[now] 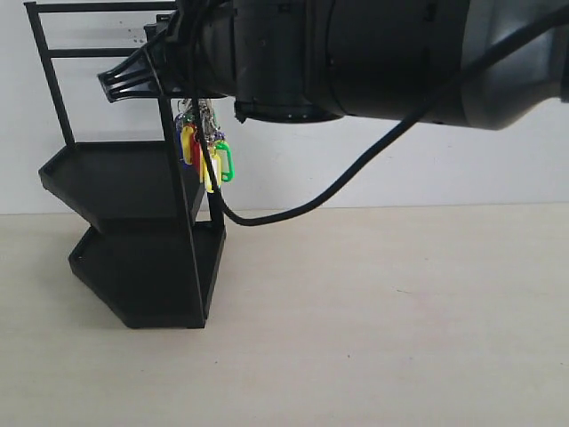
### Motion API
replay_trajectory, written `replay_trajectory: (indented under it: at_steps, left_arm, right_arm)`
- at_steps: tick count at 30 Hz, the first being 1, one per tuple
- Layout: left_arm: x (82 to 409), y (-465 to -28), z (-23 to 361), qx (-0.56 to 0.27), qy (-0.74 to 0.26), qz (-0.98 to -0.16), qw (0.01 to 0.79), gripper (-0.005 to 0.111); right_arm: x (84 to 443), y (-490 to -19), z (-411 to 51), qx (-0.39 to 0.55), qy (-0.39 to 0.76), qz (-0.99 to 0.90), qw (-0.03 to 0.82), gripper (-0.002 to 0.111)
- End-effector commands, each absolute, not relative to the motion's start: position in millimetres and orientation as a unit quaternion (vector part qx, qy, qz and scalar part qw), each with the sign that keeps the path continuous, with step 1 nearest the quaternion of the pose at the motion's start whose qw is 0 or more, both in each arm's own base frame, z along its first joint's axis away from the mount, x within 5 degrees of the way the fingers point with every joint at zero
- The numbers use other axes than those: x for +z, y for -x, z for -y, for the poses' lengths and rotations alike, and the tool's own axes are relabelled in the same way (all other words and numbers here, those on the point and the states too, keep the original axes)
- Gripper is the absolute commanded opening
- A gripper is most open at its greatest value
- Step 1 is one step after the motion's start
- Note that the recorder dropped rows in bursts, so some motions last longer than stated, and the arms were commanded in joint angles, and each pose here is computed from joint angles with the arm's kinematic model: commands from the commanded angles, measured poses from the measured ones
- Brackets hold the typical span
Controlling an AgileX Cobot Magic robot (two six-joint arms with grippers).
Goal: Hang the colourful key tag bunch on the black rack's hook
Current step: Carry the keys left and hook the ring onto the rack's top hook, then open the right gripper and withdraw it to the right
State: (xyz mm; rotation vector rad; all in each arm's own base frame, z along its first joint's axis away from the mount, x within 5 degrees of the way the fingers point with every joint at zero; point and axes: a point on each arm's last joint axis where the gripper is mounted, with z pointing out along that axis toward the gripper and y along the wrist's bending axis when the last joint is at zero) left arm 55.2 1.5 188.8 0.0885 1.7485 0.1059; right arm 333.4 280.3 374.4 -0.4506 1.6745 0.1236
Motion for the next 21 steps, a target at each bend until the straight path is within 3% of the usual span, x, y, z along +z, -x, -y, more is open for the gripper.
replay_trajectory:
  at_steps: [1, 4, 8, 13, 15, 18, 21]
  left_arm:
    - [190.1, -55.2, -1.3, 0.045, -0.039, -0.763, 0.644, 0.004]
    - [190.1, -55.2, -1.3, 0.045, -0.039, -0.763, 0.644, 0.004]
    - [190.1, -55.2, -1.3, 0.045, -0.039, -0.763, 0.644, 0.004]
    - [190.1, -55.2, -1.3, 0.045, -0.039, -0.763, 0.644, 0.004]
    - [190.1, -55.2, -1.3, 0.045, -0.039, -0.763, 0.644, 0.004]
    - [190.1, -55.2, -1.3, 0.045, -0.039, -0.763, 0.644, 0.004]
    - [190.1, -55.2, -1.3, 0.045, -0.039, -0.763, 0.644, 0.004]
  right_arm:
    - [379.9, -331.4, -281.0, 0.056, 0.198, -0.729, 0.652, 0.003]
    - [379.9, -331.4, -281.0, 0.059, 0.196, -0.73, 0.652, 0.013]
    - [379.8, -332.2, -279.8, 0.056, 0.193, -0.731, 0.652, 0.039]
    - [394.7, -325.9, -260.6, 0.003, 0.134, -0.74, 0.659, 0.039]
    - [407.9, -312.9, -245.9, -0.053, 0.085, -0.745, 0.66, 0.038]
    - [416.2, -289.2, -238.9, -0.159, 0.082, -0.749, 0.638, 0.001]
    - [414.1, -273.3, -238.1, -0.231, 0.077, -0.755, 0.609, 0.0]
